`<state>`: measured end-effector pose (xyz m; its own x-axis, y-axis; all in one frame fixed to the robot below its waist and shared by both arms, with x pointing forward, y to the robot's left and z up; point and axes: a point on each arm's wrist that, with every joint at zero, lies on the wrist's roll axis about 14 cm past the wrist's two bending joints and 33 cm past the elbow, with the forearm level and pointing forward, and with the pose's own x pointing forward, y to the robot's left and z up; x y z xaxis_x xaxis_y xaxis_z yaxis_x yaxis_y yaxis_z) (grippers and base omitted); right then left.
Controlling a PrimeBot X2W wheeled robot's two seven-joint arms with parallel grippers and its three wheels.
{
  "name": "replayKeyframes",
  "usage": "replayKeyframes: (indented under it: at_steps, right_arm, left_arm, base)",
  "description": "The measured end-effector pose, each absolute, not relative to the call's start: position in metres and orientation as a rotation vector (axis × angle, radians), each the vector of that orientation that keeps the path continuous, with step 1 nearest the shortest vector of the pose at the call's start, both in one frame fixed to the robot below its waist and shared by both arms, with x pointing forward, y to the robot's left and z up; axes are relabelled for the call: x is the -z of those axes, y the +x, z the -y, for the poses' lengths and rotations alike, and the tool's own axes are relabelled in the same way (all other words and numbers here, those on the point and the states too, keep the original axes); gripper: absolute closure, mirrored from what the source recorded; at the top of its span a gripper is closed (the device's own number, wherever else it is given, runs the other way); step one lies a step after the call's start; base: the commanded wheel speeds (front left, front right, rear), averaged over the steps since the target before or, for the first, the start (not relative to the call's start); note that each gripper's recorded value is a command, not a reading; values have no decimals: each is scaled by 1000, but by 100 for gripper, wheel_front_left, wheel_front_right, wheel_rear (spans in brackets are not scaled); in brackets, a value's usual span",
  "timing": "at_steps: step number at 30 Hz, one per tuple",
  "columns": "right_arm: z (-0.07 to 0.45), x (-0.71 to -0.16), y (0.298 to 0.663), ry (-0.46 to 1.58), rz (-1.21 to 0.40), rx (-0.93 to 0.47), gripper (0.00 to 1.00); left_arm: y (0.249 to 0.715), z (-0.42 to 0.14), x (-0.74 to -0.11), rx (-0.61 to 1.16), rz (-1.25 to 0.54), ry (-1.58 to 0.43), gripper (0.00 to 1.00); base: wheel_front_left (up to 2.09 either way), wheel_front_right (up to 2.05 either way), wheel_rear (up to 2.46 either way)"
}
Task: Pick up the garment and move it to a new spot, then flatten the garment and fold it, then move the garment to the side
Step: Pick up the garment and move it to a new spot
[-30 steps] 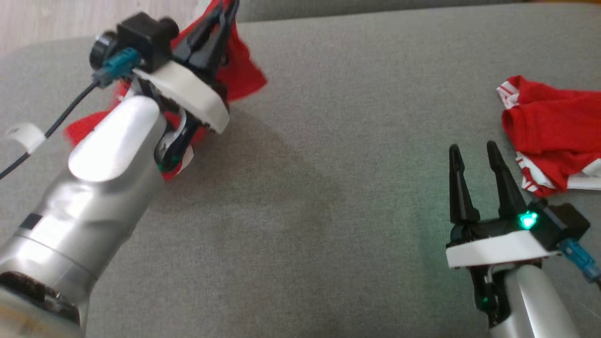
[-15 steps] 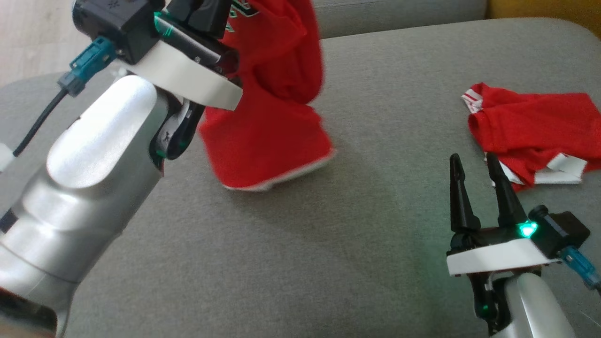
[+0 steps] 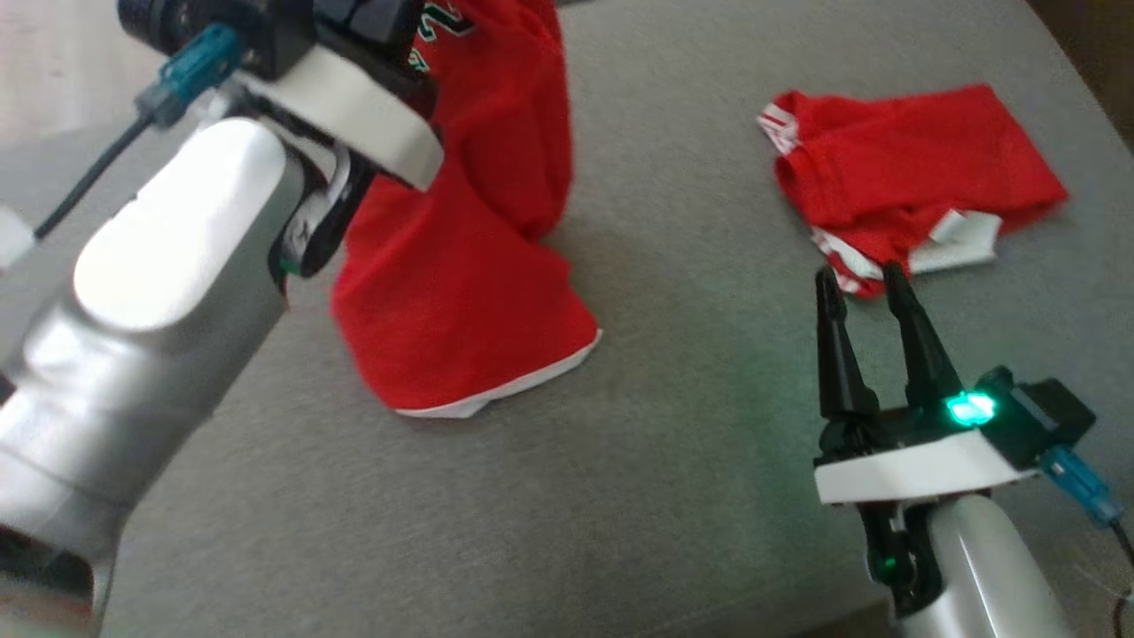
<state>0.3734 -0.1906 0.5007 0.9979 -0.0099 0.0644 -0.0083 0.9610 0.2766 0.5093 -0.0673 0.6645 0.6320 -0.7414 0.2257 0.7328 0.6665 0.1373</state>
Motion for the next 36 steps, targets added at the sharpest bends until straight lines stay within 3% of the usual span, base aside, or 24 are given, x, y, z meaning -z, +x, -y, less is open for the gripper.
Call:
replayKeyframes:
  at_steps: [5,6,7,13,19,28,36]
  right_arm:
    - [203,-501,376,286,67,40,0]
    - [207,-500,375,286,63,51,0]
    - [210,-497,374,286,56,62,0]
    - [221,-485,370,281,20,105,0]
    - [211,-487,377,280,27,69,0]
    - [189,-496,390,245,53,-14,0]
    - [170,-492,387,232,38,-70,0]
  left_arm:
    - [532,108,-634,913,208,51,100]
    - [536,116,-627,929,199,50,59]
    - [539,123,-620,942,188,50,0]
    - [552,141,-572,974,95,69,0]
    - [557,118,-566,938,94,101,0]
    - [552,43,-571,771,106,113,0]
    - [491,-50,-545,497,69,-33,0]
  base:
    - [0,0,0]
    - [0,0,0]
    - [0,0,0]
    - [0,0,0]
    - [0,0,0]
    - [0,0,0]
    - [0,0,0]
